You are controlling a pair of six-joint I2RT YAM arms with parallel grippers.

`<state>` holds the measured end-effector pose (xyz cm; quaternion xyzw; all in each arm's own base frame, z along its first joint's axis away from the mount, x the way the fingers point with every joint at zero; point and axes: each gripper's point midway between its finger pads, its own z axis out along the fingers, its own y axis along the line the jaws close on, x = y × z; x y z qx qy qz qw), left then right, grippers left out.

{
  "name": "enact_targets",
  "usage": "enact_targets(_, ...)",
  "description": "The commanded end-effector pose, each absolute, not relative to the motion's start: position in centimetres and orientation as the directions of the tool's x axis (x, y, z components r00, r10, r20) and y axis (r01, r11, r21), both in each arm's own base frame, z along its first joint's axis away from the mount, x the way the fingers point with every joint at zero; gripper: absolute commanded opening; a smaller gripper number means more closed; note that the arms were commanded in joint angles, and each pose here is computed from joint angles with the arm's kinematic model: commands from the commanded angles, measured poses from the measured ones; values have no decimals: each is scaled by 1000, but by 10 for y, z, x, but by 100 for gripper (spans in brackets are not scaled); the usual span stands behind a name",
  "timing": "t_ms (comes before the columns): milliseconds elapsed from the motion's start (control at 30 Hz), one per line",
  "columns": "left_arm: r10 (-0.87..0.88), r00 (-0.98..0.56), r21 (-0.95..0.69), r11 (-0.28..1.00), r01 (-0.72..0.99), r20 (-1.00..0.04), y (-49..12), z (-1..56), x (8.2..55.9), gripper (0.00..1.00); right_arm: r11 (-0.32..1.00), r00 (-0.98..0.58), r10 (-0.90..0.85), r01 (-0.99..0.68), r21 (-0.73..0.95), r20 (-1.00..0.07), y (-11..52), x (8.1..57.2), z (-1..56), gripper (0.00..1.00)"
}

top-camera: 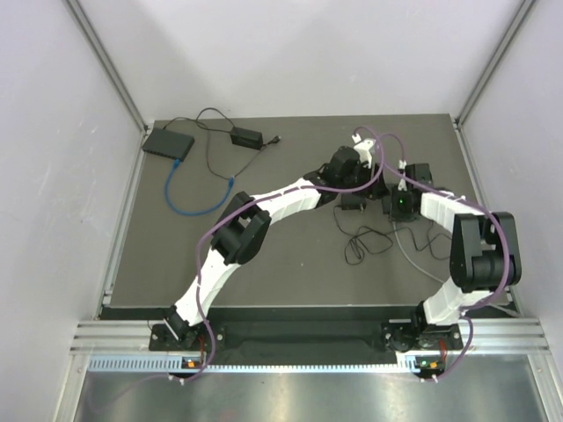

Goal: Pull the plug from the switch port

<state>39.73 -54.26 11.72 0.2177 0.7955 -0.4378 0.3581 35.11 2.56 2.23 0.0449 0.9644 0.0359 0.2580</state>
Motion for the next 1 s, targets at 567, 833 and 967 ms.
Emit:
enact_targets(567, 12, -623, -574, 374, 728, -782, -558, 158, 390, 41, 847, -761, 457, 215, 487, -459, 15, 336, 66, 44)
enact_targets(833, -6, -647, -624, 277, 731, -762, -572, 144, 384, 41, 709, -737, 562, 197, 677, -375, 27, 339, 62, 38)
enact_targets(967, 2, -665, -644, 250, 723, -747, -580, 135, 384, 39, 668, -704, 610, 212, 714, -362, 23, 343, 62, 35)
